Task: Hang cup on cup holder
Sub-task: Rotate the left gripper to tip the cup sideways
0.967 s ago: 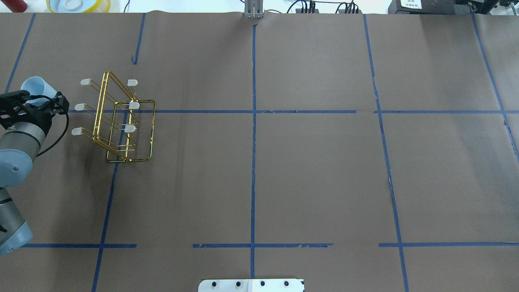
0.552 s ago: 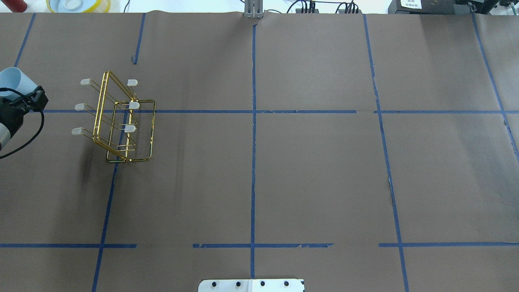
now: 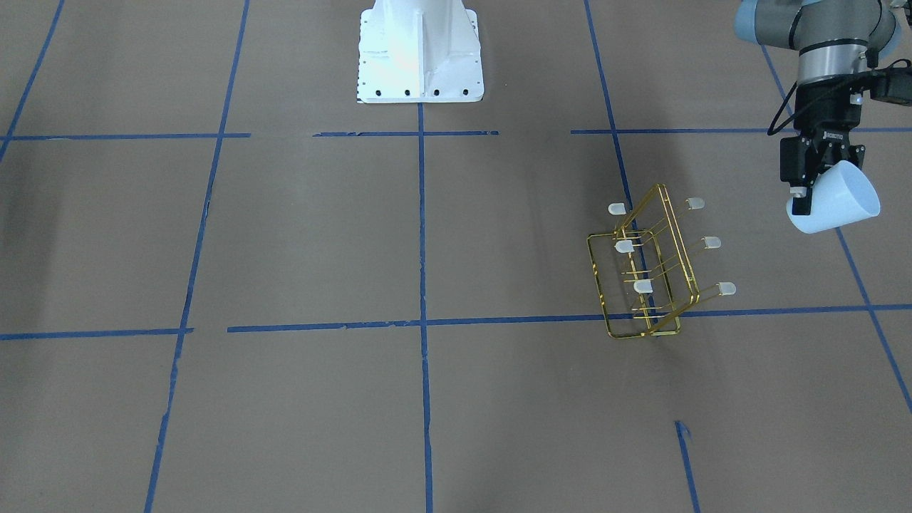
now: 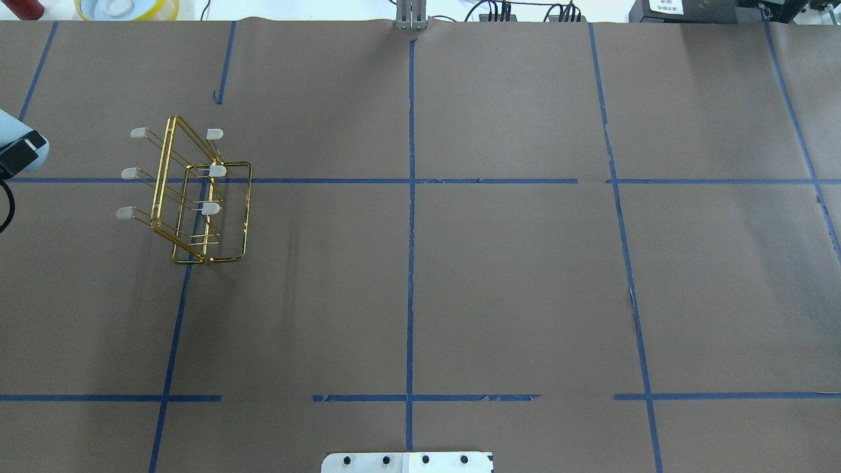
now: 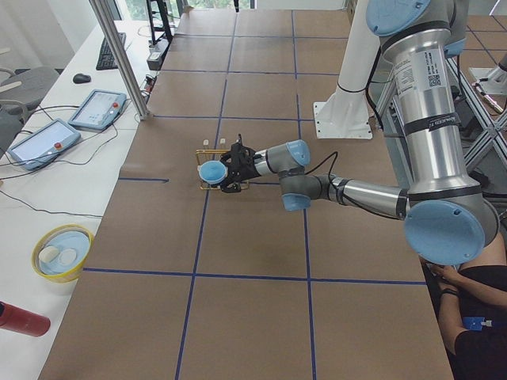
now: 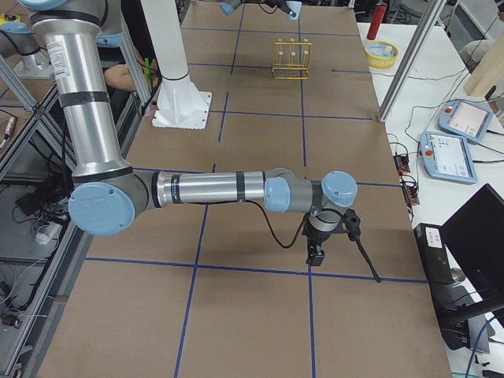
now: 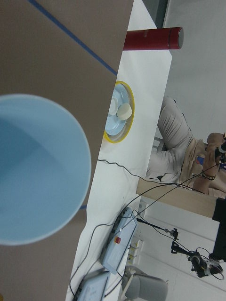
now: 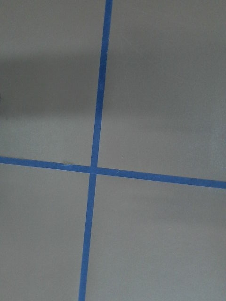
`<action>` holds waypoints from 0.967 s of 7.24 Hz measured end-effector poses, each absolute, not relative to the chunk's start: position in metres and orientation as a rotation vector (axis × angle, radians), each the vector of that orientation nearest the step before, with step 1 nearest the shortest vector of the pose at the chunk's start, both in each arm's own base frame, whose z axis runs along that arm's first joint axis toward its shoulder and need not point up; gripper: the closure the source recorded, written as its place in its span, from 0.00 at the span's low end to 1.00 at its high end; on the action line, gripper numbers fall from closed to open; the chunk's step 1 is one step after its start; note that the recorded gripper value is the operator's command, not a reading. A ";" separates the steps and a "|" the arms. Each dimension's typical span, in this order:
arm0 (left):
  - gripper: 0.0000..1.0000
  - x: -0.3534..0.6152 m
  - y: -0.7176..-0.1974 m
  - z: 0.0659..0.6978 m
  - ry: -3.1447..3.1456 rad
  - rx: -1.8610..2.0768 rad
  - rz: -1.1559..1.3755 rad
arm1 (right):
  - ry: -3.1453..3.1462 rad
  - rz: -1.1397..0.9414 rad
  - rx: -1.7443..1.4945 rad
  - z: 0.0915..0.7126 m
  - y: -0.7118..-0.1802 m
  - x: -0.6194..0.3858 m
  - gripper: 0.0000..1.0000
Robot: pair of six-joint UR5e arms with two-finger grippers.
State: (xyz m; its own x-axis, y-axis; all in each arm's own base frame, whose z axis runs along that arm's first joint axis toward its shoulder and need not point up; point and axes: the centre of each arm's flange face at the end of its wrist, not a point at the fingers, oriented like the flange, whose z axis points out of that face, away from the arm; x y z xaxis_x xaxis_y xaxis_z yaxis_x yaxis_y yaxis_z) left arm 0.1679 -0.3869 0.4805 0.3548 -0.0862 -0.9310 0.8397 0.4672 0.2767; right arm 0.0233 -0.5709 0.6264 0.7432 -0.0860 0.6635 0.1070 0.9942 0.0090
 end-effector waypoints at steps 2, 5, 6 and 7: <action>1.00 0.152 -0.367 0.463 1.357 0.768 -0.922 | -0.725 -0.106 -0.031 0.626 -0.571 0.023 0.00; 1.00 0.149 -0.345 0.457 1.742 0.441 -1.201 | -0.725 -0.106 -0.031 0.626 -0.571 0.023 0.00; 1.00 0.155 -0.340 0.457 1.826 0.320 -1.282 | -0.725 -0.106 -0.031 0.626 -0.571 0.023 0.00; 1.00 0.161 -0.334 0.457 1.902 0.209 -1.367 | -0.725 -0.106 -0.031 0.626 -0.571 0.023 0.00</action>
State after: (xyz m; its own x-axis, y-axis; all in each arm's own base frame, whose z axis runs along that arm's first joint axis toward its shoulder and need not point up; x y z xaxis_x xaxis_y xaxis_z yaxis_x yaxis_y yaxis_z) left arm 0.1606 -0.3344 0.4565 -0.6903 -0.2906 -0.6626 0.5354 0.4108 -0.7380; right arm 0.0230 -0.5709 0.6265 0.7432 -0.0860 0.6635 0.1076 0.9942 0.0084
